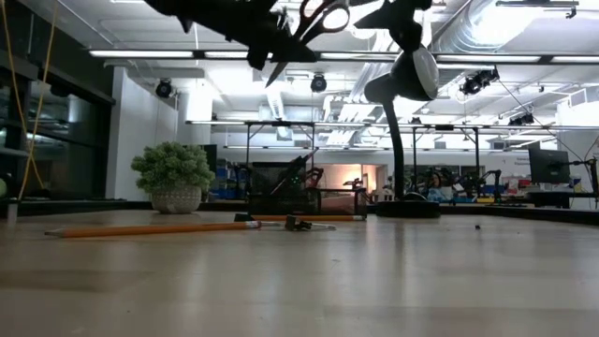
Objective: Pick and place office supplies into organizer
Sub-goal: Put the black scissors into the black desk organizer
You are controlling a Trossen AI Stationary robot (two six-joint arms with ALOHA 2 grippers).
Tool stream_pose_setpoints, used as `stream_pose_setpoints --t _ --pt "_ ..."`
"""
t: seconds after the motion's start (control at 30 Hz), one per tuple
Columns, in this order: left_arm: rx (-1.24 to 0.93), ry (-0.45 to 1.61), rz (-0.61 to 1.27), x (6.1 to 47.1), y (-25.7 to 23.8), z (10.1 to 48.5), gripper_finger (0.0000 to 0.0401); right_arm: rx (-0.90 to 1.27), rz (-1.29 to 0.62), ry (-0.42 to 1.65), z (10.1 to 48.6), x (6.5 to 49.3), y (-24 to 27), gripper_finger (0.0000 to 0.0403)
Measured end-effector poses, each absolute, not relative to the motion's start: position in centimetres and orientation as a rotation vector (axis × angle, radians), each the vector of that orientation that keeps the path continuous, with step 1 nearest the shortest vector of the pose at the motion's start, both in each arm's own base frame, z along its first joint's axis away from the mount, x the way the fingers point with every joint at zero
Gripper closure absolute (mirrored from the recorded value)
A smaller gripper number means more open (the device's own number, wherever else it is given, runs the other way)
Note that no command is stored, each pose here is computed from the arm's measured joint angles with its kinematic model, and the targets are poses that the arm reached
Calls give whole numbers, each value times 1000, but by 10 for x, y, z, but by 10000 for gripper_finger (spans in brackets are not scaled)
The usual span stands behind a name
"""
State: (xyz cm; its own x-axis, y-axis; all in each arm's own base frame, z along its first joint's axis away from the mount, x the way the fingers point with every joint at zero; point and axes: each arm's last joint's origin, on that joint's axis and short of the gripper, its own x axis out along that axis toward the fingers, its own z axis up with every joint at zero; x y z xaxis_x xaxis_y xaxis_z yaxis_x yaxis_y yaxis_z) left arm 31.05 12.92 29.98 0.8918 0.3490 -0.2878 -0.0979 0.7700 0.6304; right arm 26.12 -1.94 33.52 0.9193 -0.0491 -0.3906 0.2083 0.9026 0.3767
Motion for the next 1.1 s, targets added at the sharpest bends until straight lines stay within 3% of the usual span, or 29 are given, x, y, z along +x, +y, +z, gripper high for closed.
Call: stream_pose_setpoints --t 0.3,0.53,0.9,1.1 --pt "308 234 399 290 195 300 400 263 -274 438 329 256 -41 254" --pt "134 48 439 302 227 280 401 196 -301 447 329 253 -58 253" --pt "39 20 394 319 240 242 401 185 -298 449 329 250 -68 252" --pt "5 76 356 299 250 218 401 176 -300 450 329 250 -69 257"
